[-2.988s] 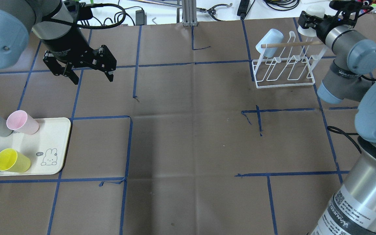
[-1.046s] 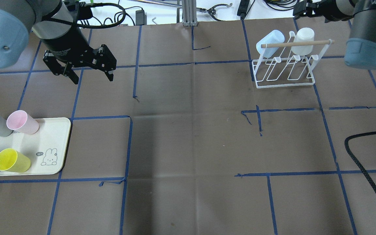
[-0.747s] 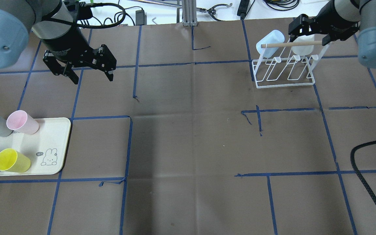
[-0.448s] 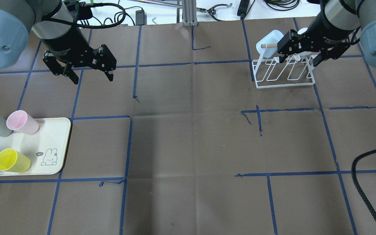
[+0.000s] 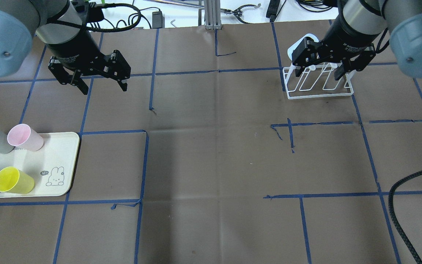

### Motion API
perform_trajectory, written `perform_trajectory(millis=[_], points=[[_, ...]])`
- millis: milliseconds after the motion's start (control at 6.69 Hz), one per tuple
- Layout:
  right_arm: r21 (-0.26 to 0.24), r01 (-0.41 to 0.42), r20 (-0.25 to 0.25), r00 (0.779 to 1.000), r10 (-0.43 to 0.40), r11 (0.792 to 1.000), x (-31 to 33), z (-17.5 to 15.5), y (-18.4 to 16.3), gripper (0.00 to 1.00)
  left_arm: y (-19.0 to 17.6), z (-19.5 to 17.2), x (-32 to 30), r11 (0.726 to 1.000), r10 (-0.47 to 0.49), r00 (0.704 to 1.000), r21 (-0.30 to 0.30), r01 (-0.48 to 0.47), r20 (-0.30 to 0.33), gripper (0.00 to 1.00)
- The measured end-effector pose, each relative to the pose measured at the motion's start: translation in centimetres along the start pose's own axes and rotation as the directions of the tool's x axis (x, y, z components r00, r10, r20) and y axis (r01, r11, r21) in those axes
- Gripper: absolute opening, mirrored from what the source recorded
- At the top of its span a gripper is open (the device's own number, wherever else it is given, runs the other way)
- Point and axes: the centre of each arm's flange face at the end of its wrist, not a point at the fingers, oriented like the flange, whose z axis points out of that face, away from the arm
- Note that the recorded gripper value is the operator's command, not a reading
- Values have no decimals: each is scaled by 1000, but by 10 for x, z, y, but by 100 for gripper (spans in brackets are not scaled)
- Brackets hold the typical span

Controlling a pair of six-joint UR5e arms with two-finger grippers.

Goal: Transfer IKEA cup to right arm and place on rack

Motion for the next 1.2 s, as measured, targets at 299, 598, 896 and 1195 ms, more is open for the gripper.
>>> perform_trajectory(millis=[299,598,896,1195], points=[[4,9,-2,1000,-9,1000,-10,-3,1,100,0,0,0,1000,0,1000,-1,0,0,100],[17,30,-58,998,-29,999,-26,-10,5,100,0,0,0,1000,0,1000,0,0,0,100],[17,46,-105,993,-44,999,-33,-9,8,100,0,0,0,1000,-1,1000,0,1,0,100],[17,48,-111,993,-46,999,-33,-9,10,100,0,0,0,1000,-1,1000,-1,1,0,100]])
